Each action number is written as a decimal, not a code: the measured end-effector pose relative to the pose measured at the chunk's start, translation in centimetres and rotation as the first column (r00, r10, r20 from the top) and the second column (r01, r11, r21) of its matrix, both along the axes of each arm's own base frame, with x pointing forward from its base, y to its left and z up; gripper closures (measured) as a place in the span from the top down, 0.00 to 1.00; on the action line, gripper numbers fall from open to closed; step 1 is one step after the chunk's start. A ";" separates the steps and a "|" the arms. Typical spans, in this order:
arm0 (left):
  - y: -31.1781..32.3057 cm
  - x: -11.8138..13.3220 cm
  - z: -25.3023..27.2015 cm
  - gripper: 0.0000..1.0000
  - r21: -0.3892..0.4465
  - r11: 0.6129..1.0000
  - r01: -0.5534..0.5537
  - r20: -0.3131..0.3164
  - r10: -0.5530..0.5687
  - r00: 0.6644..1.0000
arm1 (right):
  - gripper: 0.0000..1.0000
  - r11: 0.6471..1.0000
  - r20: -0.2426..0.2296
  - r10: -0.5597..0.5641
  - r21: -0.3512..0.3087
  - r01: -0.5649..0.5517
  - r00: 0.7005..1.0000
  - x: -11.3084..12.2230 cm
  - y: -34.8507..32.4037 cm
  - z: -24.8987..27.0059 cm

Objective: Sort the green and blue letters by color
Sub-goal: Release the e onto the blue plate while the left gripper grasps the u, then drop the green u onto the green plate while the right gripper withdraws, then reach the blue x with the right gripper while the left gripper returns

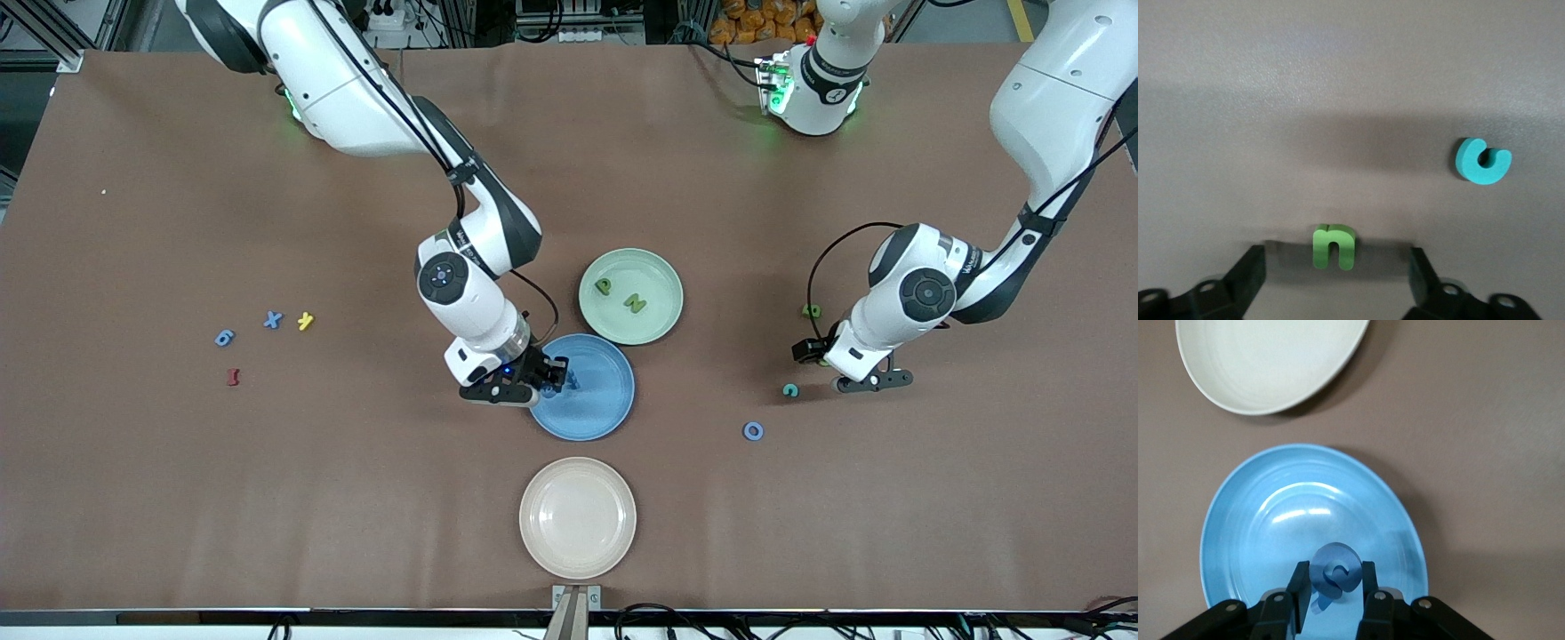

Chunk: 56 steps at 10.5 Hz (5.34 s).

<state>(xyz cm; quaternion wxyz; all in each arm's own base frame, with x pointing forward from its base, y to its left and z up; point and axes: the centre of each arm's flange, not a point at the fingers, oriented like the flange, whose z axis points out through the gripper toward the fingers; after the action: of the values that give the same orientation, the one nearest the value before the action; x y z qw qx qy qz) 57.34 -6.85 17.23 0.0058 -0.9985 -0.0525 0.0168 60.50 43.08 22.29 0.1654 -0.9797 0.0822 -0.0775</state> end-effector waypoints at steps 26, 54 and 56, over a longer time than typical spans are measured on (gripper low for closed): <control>-28.4 -11.8 6.7 0.27 0.027 0.981 -0.194 -0.086 0.195 0.977 | 1.00 0.905 -0.358 0.126 -0.341 -0.255 0.925 6.7 -43.4 17.9; -0.1 -6.2 2.3 1.00 0.097 0.981 -0.166 -0.072 0.173 0.982 | 1.00 0.929 -0.137 0.039 -0.360 -0.086 0.990 -11.5 -49.5 -2.7; 4.9 -6.0 2.5 1.00 0.055 0.988 -0.145 -0.082 0.149 0.985 | 0.98 0.929 -0.145 0.038 -0.358 -0.089 0.989 -11.7 -49.5 -3.3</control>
<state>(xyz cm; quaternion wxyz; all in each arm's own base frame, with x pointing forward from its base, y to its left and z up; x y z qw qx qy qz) 51.36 -1.93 19.70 0.0311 -0.9898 -0.1261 0.0588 48.85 -6.38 19.02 -0.0224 -0.9985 0.0457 -0.0193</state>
